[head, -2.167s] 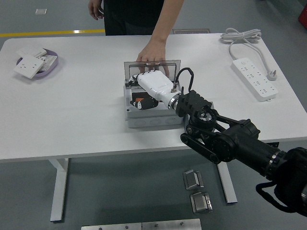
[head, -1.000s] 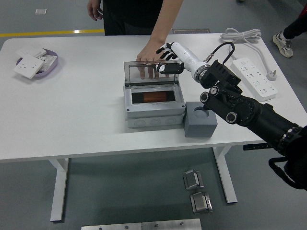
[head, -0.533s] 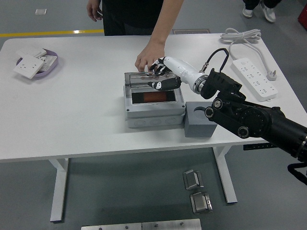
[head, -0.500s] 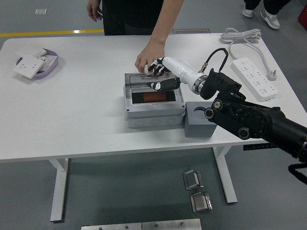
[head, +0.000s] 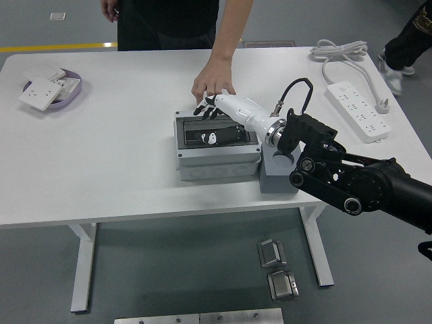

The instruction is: Pick up the cylinder from the cube,place it in the box,flap close box

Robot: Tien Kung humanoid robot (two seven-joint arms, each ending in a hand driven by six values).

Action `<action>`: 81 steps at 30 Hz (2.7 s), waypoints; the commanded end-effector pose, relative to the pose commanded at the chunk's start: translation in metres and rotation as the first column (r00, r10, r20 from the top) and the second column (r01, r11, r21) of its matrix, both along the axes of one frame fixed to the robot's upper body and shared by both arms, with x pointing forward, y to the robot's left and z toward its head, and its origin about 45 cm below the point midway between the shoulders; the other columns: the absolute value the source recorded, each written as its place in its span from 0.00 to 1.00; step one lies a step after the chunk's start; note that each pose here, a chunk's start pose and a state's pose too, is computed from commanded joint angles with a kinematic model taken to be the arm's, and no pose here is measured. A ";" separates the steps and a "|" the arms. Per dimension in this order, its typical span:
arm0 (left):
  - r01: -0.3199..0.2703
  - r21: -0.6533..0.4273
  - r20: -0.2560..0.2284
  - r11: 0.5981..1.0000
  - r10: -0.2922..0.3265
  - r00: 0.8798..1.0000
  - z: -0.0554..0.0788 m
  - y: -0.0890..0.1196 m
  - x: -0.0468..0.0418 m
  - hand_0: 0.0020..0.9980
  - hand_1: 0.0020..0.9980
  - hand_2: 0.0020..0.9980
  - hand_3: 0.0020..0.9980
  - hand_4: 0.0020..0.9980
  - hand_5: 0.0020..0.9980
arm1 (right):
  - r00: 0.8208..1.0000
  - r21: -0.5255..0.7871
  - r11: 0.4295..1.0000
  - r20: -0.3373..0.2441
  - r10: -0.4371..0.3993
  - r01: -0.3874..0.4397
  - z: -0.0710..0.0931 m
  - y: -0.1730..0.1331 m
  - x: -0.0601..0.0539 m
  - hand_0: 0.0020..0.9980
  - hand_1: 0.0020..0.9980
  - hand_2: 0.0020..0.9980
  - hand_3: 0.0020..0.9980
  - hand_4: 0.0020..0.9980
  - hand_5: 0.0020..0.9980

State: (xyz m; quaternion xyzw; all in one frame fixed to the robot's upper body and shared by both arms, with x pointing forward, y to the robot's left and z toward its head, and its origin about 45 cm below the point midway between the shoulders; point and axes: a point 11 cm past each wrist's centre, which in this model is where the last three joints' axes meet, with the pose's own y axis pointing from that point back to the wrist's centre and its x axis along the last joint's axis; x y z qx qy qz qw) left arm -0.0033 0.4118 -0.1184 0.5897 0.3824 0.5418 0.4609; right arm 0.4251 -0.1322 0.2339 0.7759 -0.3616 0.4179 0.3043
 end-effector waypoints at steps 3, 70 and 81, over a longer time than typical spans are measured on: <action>0.000 -0.001 0.002 1.000 0.000 1.000 0.000 0.000 0.0005 0.60 0.62 0.60 0.61 0.67 0.30 | 1.000 0.007 1.000 0.001 -0.015 0.015 -0.001 -0.004 0.001 0.66 0.61 0.63 0.70 0.72 0.36; -0.046 0.020 -0.021 0.999 0.046 0.999 0.001 0.004 -0.0203 0.60 0.62 0.60 0.61 0.67 0.30 | 0.728 0.781 0.432 -0.043 -0.684 0.452 0.022 -0.243 -0.067 0.73 0.69 0.67 0.68 0.79 0.32; -0.048 0.018 -0.009 0.999 0.048 0.999 0.001 0.006 -0.0155 0.60 0.62 0.60 0.61 0.67 0.30 | 0.739 0.824 0.356 -0.108 -0.665 0.441 0.009 -0.240 -0.071 0.73 0.68 0.67 0.68 0.81 0.33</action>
